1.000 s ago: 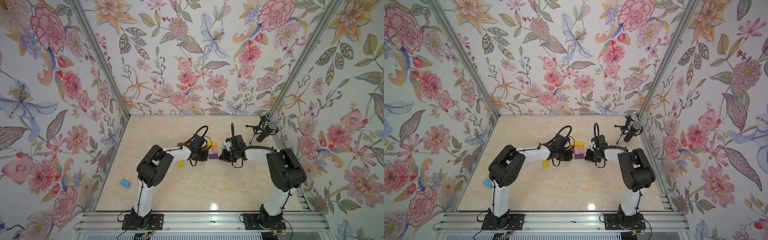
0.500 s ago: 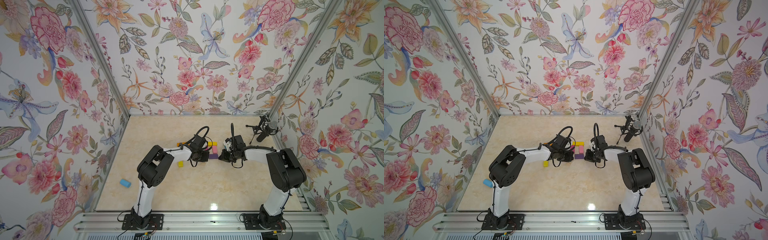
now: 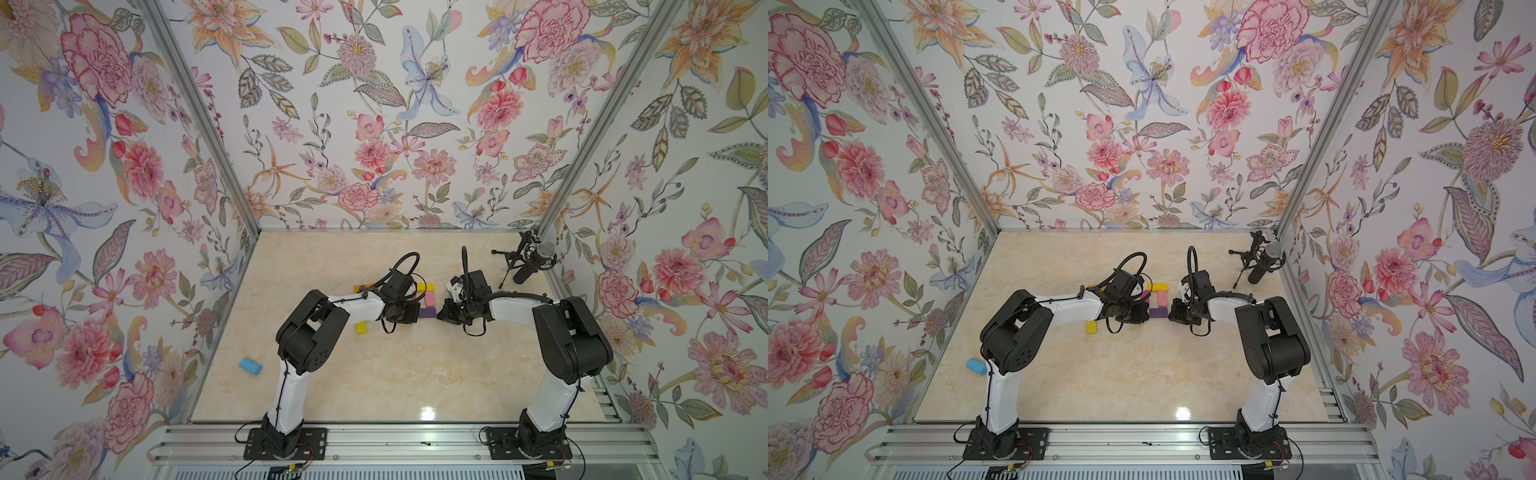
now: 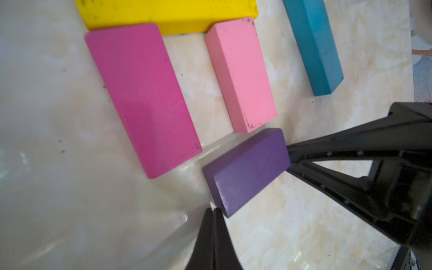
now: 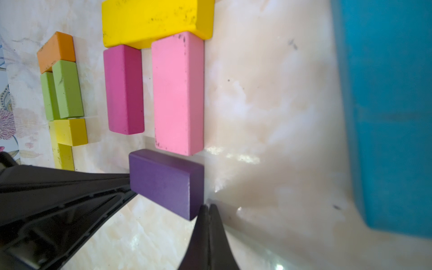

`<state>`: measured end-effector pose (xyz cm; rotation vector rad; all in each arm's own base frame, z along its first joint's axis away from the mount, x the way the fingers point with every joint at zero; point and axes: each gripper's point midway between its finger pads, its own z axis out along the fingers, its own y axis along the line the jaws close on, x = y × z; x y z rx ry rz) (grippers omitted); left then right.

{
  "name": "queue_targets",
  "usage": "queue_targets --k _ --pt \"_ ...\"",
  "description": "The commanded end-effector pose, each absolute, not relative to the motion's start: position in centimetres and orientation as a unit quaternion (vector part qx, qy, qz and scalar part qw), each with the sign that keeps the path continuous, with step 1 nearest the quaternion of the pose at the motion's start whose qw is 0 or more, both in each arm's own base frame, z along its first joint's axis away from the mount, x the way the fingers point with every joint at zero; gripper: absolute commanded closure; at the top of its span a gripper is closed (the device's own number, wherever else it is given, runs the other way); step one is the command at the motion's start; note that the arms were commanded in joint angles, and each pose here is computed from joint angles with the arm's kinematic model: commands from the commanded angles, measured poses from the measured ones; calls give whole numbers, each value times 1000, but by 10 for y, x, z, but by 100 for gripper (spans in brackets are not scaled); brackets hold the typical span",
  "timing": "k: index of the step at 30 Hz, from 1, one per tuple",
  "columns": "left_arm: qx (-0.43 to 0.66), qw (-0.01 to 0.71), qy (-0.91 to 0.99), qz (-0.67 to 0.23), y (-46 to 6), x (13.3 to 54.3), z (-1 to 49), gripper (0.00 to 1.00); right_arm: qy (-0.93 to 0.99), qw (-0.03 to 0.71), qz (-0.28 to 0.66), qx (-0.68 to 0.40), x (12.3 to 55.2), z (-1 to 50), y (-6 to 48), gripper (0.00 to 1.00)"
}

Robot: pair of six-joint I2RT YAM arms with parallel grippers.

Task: Assemble the letter p with building blocks
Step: Assemble the building block at the center of the board.

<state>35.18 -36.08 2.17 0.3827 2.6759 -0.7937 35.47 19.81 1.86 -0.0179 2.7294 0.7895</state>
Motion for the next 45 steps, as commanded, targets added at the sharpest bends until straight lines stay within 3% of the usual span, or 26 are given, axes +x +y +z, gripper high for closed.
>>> queue_targets --k 1,45 --pt "141 146 940 -274 -365 347 14 100 955 129 269 1 348 9 198 100" --pt "132 147 945 -261 -355 356 8 100 953 127 274 -3 353 8 203 100"
